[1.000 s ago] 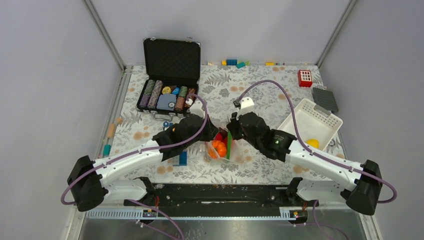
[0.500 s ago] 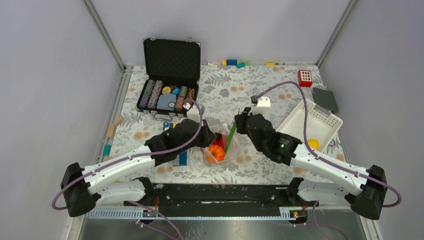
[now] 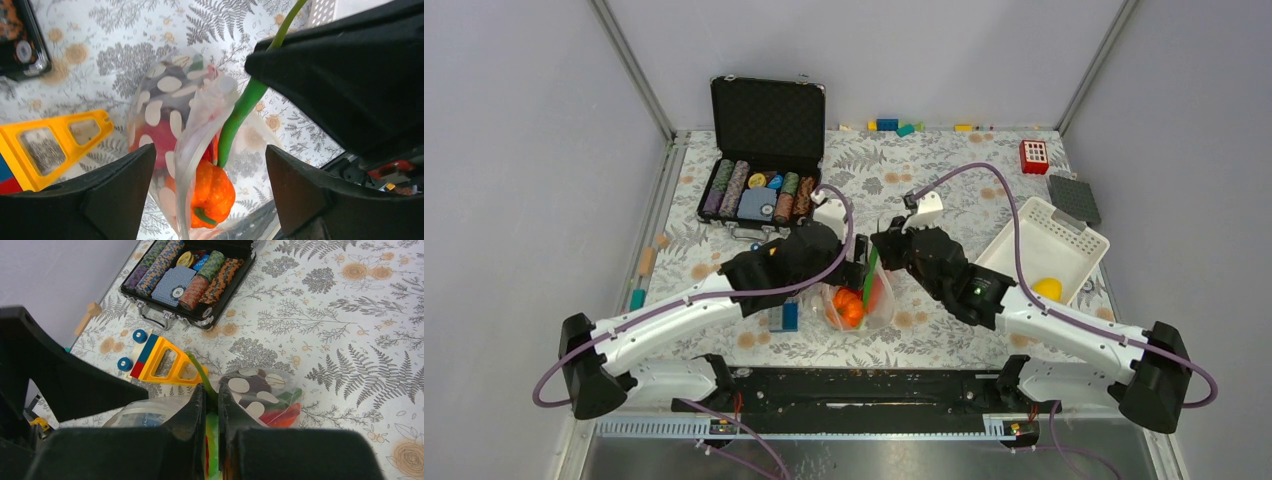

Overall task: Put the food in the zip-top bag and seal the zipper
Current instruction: Place the fake vegetable in the zipper food storage bag.

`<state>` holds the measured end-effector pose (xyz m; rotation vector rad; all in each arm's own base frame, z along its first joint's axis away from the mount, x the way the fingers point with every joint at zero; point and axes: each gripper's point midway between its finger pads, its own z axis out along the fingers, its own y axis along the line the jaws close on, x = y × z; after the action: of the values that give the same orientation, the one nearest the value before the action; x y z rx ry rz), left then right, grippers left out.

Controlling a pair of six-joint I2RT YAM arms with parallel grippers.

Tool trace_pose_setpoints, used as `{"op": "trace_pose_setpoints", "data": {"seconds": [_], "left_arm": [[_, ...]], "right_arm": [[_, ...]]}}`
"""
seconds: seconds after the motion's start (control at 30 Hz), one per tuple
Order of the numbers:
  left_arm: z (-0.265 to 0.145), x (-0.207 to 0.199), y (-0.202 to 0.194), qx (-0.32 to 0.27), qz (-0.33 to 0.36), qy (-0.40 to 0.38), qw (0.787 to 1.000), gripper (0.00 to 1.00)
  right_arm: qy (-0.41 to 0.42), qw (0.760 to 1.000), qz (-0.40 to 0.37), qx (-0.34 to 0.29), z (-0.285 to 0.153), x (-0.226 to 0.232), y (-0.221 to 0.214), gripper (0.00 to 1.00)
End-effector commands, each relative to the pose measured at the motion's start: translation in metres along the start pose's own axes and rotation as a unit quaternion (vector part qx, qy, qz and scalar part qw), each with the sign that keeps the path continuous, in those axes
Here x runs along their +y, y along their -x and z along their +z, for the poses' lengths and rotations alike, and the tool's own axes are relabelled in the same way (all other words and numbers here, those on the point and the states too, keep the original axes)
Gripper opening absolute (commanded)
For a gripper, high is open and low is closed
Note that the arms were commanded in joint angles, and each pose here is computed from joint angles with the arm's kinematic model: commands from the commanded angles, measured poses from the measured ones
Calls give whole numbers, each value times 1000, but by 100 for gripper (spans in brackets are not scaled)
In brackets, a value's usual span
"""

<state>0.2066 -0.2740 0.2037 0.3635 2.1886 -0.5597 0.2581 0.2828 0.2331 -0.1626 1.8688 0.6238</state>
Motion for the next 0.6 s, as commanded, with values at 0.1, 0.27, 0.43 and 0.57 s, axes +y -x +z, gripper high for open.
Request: {"op": "trace_pose_setpoints", "data": {"seconds": [0.1,0.27,0.43,0.57], "left_arm": [[4,-6,37,-10,122,13,992,84],[15,-18,30,31,201,-22,979,84],[28,-36,23,61,218,-59,972,79],[40,-34,13,89,231,-52,967,68]], "right_arm": [[-11,1000,-4,-1,-26,-11,12,0],[3,1000,5,16,-43,-13,6,0],[-23,1000,8,10,-47,-28,0,0],[-33,999,10,8,-49,-34,-3,0]]}}
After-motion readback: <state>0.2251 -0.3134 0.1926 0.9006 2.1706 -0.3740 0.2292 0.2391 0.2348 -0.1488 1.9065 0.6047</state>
